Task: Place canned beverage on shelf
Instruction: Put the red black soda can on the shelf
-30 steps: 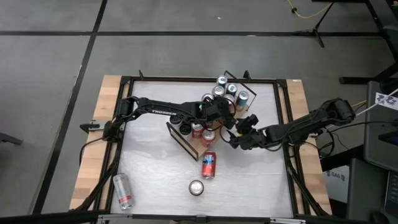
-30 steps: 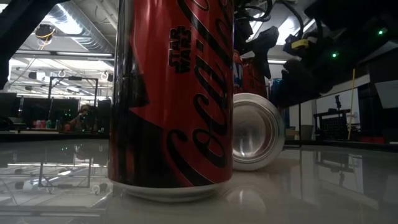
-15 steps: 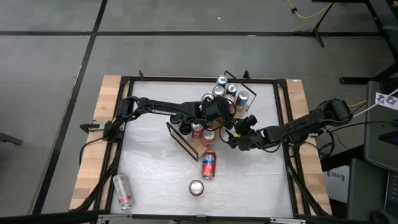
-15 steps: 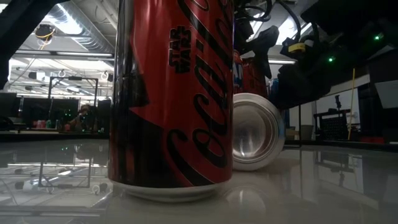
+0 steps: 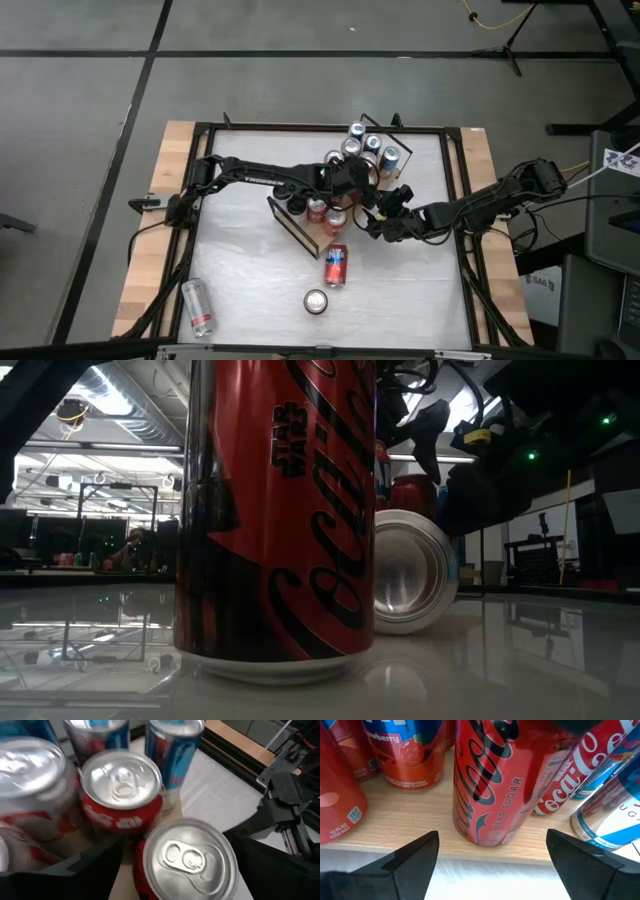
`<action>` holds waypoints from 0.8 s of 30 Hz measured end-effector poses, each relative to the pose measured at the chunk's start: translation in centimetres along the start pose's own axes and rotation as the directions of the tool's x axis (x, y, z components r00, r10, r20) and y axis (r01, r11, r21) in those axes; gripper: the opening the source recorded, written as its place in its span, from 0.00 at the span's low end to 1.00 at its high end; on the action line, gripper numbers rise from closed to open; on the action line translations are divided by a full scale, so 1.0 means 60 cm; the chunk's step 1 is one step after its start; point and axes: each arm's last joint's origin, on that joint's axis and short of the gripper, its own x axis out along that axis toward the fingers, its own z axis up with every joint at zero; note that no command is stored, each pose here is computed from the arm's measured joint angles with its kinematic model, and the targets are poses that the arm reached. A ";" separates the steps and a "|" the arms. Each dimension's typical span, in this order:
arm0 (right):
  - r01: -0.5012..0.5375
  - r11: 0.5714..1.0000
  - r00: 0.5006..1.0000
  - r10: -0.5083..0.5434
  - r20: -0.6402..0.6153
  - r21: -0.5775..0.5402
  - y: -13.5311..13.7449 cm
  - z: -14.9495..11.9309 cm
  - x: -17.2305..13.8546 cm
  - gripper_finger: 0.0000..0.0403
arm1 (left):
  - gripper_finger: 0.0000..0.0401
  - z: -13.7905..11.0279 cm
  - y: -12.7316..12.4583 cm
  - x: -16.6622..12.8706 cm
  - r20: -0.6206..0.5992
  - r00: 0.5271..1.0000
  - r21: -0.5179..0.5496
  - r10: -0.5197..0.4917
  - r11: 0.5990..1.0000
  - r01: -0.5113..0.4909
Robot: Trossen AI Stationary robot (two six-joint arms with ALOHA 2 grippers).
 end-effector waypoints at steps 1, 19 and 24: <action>0.000 1.000 1.000 0.000 0.000 0.000 0.000 0.000 0.000 0.89 | 0.90 -0.001 -0.001 0.001 0.000 1.000 -0.003 -0.006 1.000 0.006; -0.016 1.000 1.000 0.016 -0.009 -0.006 -0.001 0.001 -0.003 0.89 | 0.90 0.011 -0.012 -0.010 0.059 0.997 -0.019 -0.054 0.998 0.056; -0.026 1.000 1.000 0.026 0.003 -0.012 -0.004 0.008 -0.009 0.89 | 0.90 0.028 -0.010 -0.030 0.080 0.995 -0.017 -0.063 0.998 0.065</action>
